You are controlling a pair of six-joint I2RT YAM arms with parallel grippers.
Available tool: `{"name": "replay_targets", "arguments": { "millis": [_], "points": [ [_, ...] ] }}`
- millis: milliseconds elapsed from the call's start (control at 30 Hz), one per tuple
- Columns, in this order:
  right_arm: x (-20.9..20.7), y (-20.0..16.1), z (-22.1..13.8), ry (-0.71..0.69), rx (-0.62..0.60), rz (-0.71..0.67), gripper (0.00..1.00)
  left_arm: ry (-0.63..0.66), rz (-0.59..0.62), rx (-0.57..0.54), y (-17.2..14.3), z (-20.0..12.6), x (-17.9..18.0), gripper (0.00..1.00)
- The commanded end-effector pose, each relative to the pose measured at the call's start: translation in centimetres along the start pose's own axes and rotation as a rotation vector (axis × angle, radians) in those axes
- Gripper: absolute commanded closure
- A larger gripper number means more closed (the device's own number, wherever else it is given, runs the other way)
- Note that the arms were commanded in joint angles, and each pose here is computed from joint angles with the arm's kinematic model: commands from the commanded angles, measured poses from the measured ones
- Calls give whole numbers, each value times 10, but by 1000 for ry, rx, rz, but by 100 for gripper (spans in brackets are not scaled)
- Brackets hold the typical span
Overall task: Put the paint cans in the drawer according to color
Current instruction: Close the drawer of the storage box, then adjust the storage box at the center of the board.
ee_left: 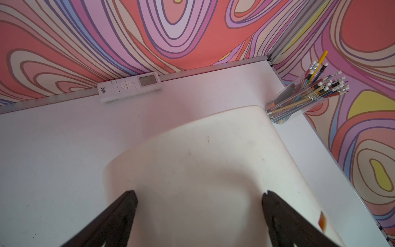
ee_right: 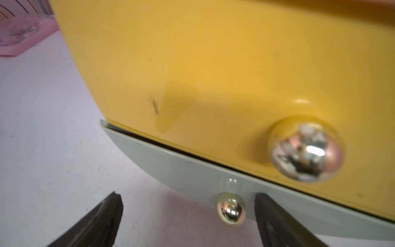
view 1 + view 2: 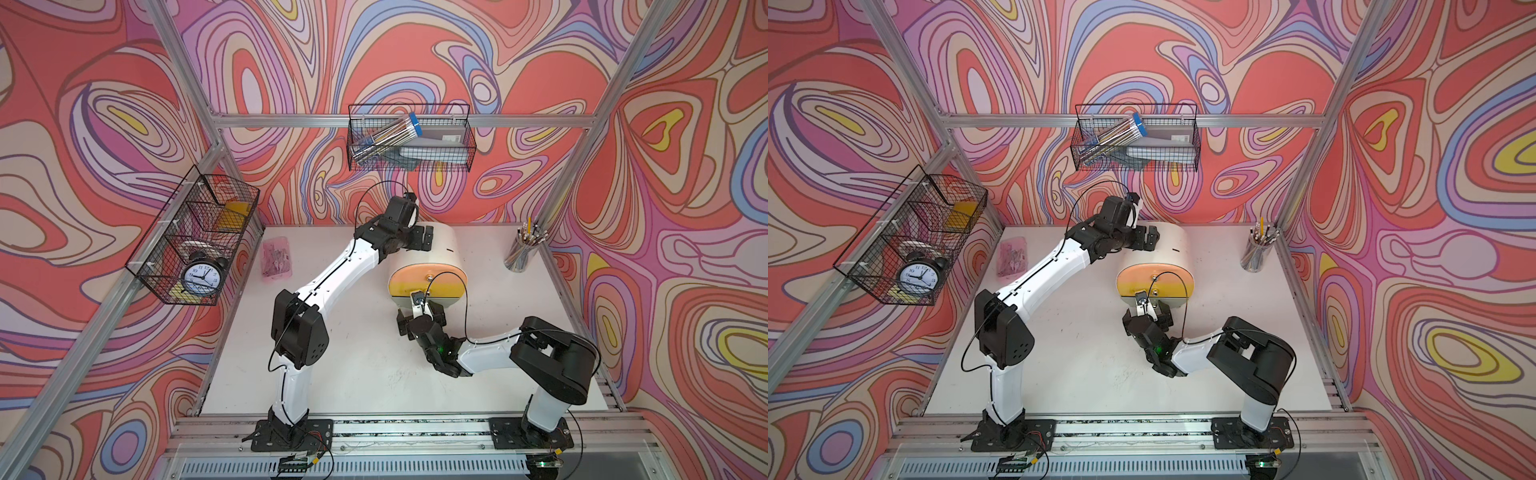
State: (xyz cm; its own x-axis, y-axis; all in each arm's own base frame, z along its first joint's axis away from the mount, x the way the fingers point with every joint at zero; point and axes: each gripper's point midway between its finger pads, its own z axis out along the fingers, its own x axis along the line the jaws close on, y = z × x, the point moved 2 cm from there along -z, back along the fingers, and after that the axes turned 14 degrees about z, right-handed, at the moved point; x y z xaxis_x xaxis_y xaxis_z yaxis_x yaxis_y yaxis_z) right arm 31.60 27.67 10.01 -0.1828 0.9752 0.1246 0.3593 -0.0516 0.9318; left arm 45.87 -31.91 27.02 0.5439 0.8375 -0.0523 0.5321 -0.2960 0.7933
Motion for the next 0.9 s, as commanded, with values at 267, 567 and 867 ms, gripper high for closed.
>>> {"name": "replay_targets", "arguments": {
  "millis": [267,567,867],
  "points": [
    [-2,7,37,92,-16,7,2,-49,17,343,-97,30,-8,2],
    [-4,33,-24,161,122,142,2,-15,43,282,-63,9,1,1],
    [-86,106,-117,-62,-23,167,2,76,-4,78,-12,-77,43,1]
  ]
}}
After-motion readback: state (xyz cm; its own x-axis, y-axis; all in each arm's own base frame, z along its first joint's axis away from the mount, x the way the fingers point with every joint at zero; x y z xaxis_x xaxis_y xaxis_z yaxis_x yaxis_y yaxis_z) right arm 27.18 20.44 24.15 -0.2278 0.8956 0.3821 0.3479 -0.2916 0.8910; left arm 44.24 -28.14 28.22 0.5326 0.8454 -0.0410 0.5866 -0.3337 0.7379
